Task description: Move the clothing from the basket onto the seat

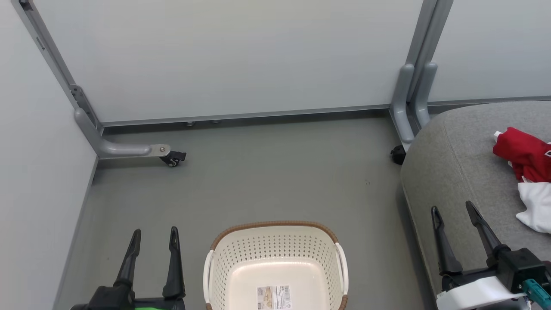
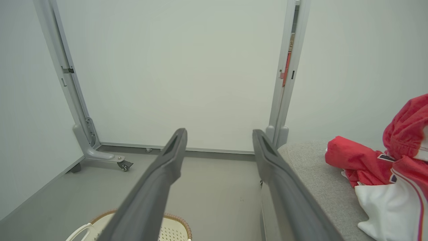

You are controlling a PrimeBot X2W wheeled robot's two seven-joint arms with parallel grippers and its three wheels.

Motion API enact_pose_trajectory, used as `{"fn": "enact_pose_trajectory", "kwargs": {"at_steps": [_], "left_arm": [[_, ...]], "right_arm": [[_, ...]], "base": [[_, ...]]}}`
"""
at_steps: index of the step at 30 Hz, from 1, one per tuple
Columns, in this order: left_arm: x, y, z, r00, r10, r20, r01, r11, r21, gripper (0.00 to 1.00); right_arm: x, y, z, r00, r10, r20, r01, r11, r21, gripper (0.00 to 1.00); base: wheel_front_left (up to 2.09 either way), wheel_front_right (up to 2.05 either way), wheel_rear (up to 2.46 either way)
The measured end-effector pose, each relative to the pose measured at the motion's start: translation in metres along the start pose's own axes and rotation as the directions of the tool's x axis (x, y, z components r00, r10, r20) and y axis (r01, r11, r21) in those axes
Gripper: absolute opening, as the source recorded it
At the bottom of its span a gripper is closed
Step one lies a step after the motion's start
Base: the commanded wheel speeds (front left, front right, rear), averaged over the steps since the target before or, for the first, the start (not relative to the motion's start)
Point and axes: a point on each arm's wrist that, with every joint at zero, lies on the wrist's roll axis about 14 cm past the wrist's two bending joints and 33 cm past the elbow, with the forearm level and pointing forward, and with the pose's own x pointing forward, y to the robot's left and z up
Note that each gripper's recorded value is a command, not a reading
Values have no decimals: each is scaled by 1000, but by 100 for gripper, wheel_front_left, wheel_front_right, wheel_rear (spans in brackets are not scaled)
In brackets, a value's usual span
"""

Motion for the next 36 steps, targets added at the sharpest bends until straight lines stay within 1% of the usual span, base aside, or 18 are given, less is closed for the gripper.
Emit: {"fn": "enact_pose_trajectory", "kwargs": {"at_steps": [15, 16, 21, 27, 31, 36], "left_arm": [[-4, -4, -5, 1000, -9, -15, 9, 1000, 1, 100], [-5, -4, -6, 1000, -8, -18, 8, 1000, 2, 0], [-8, -2, -20, 998, -1, -64, 1, 1000, 1, 0], [-9, 4, -27, 995, 29, -99, -40, 993, -111, 0], [-9, 8, -32, 991, 44, -124, -66, 982, -179, 0], [-4, 13, -33, 989, 60, -138, -95, 960, -264, 0]], "right_arm": [[-6, 2, 3, 1000, 2, 8, -2, 1000, 13, 100], [-6, 2, 3, 1000, 2, 6, -3, 1000, 13, 0], [-10, 4, -12, 999, -3, -40, 5, 999, 32, 0], [-11, -2, -20, 997, -37, -73, 47, 988, 149, 0], [-11, -5, -24, 994, -55, -90, 74, 972, 224, 0], [-9, -9, -27, 992, -75, -104, 104, 945, 310, 0]], "base": [[0, 0, 0], [0, 0, 0], [0, 0, 0], [0, 0, 0], [0, 0, 0], [0, 0, 0]]}}
